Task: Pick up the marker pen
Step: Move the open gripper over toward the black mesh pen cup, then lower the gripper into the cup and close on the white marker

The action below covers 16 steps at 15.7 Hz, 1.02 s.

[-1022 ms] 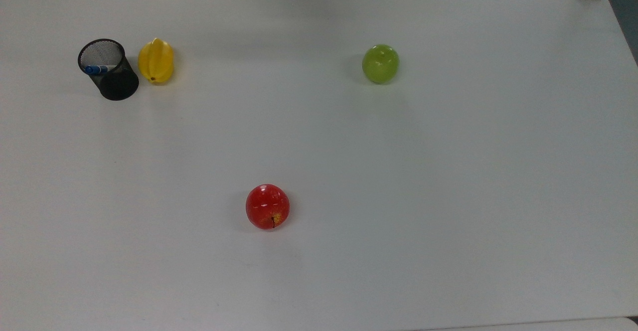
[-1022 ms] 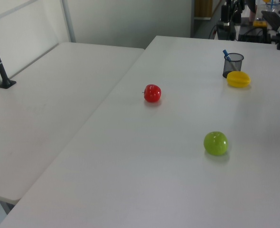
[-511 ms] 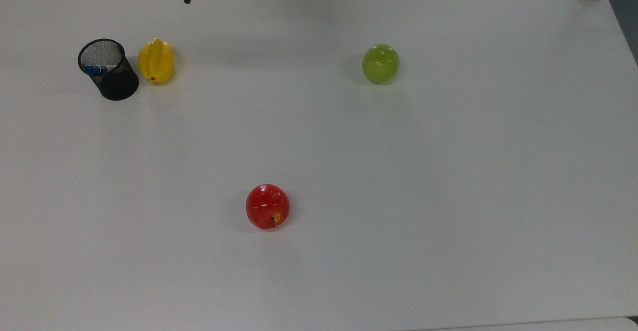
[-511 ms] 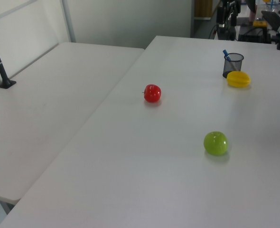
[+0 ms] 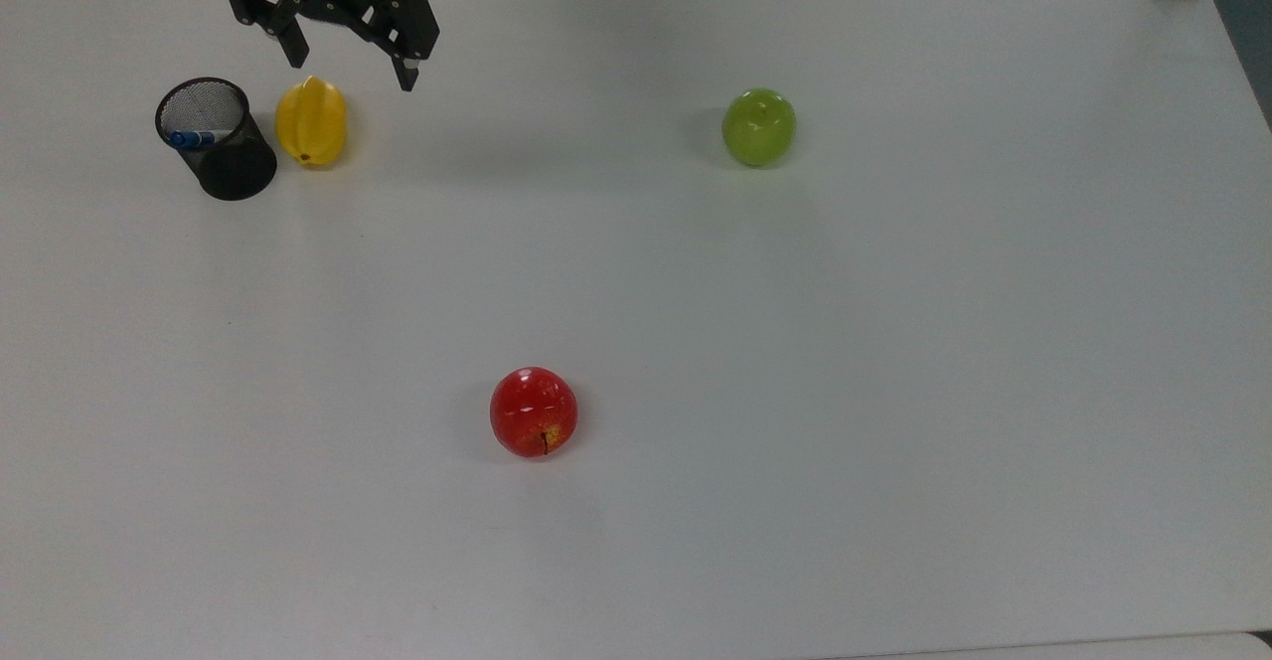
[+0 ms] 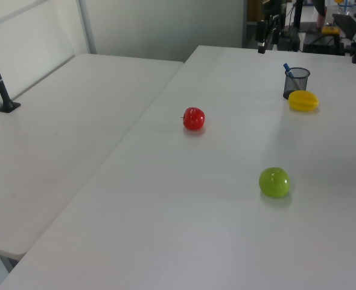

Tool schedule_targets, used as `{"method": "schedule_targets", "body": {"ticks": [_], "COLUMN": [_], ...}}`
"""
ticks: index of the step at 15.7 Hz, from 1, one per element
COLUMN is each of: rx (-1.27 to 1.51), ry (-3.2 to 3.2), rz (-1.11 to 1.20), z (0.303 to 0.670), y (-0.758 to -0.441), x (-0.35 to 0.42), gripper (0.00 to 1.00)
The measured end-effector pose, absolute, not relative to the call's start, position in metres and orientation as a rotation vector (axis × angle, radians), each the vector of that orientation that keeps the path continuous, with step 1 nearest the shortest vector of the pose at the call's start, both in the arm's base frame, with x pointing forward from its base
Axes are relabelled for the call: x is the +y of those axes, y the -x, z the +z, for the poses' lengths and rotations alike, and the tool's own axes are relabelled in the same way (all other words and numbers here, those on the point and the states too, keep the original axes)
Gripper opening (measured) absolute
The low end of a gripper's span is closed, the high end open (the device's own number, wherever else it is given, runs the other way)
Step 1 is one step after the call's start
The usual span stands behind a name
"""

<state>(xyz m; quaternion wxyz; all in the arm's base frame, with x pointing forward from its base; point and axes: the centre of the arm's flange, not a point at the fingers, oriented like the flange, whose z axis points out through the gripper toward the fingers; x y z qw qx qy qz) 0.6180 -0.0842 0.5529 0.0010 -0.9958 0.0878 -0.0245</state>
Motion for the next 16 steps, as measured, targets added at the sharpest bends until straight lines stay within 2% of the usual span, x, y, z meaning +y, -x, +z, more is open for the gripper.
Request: {"method": "schedule_targets", "body": {"ticks": [4, 9, 14, 16], "rx": [0.258, 0.121, 0.043, 0.022], "ry": [3.135, 3.185, 3.227, 3.232], "rz": [-0.088, -0.138, -0.192, -0.156], "z": [0.555, 0.552, 0.512, 0.495], "y": [-0.616, -0.605, -0.592, -0.589], "x": [-0.097, -0.156, -0.212, -0.222], "gripper": [1.0, 1.0, 1.0, 0.94]}}
